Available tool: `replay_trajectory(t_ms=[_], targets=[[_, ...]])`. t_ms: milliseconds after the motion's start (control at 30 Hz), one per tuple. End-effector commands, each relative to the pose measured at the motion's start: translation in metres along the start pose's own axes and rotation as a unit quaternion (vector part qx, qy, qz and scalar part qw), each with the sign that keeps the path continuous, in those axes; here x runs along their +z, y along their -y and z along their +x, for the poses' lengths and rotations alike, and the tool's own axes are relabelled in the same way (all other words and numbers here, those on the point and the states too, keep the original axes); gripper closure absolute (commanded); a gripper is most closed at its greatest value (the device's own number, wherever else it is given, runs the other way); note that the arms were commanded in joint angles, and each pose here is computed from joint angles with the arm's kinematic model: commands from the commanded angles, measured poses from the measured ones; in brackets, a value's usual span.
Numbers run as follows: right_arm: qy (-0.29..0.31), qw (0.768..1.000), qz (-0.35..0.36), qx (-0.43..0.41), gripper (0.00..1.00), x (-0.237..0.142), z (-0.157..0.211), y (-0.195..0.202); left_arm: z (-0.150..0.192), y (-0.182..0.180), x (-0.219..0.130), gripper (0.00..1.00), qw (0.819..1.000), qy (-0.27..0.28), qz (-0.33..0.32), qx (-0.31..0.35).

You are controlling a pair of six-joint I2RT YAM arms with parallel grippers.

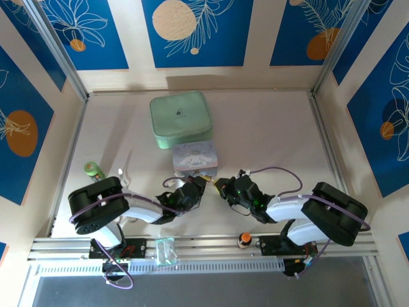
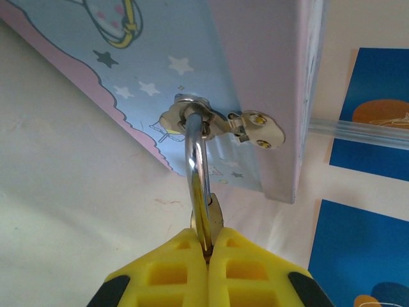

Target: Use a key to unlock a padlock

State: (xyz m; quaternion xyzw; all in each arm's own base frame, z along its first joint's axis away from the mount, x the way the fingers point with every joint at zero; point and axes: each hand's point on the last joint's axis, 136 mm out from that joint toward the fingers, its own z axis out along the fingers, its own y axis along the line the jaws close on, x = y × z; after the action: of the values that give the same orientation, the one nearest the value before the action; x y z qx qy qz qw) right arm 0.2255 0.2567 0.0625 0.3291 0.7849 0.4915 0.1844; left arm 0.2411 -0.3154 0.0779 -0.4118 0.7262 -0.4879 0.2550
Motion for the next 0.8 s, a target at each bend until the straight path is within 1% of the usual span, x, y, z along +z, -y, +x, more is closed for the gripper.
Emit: replay_trajectory(t_ms=[0, 100, 167, 267, 400, 500, 567, 633, 767], targets=[[-0.062, 0.995, -0.077, -0.028, 1.0, 0.006, 0.023, -0.046, 0.055, 0.055, -0.014, 1.0, 0.988, -0.118, 0.083, -0.047], [-0.101, 0.988, -0.101, -0.055, 1.0, 0.01, 0.037, -0.063, 0.057, 0.053, -0.011, 1.0, 0.987, -0.123, 0.086, -0.051], [-0.128, 0.983, -0.108, -0.069, 1.0, 0.011, 0.044, -0.067, 0.055, 0.052, -0.012, 1.0, 0.987, -0.12, 0.094, -0.056], [-0.145, 0.982, -0.093, -0.073, 1.0, 0.009, 0.045, -0.053, 0.048, 0.045, -0.013, 1.0, 0.988, -0.112, 0.089, -0.056], [-0.158, 0.982, -0.072, -0.07, 1.0, 0.0, 0.04, -0.032, 0.039, 0.038, -0.016, 1.0, 0.991, -0.098, 0.077, -0.039], [-0.167, 0.98, -0.059, -0.086, 1.0, -0.008, 0.038, -0.025, 0.029, 0.029, -0.016, 1.0, 0.994, -0.087, 0.06, -0.026], [-0.166, 0.981, -0.049, -0.093, 1.0, -0.012, 0.034, -0.023, 0.028, 0.03, -0.017, 1.0, 0.994, -0.091, 0.063, -0.021], [-0.173, 0.978, -0.056, -0.103, 1.0, -0.019, 0.025, -0.029, 0.032, 0.033, -0.017, 1.0, 0.992, -0.106, 0.07, -0.019], [-0.221, 0.968, -0.033, -0.112, 1.0, -0.028, 0.015, -0.029, 0.036, 0.035, -0.017, 1.0, 0.989, -0.131, 0.074, -0.01]])
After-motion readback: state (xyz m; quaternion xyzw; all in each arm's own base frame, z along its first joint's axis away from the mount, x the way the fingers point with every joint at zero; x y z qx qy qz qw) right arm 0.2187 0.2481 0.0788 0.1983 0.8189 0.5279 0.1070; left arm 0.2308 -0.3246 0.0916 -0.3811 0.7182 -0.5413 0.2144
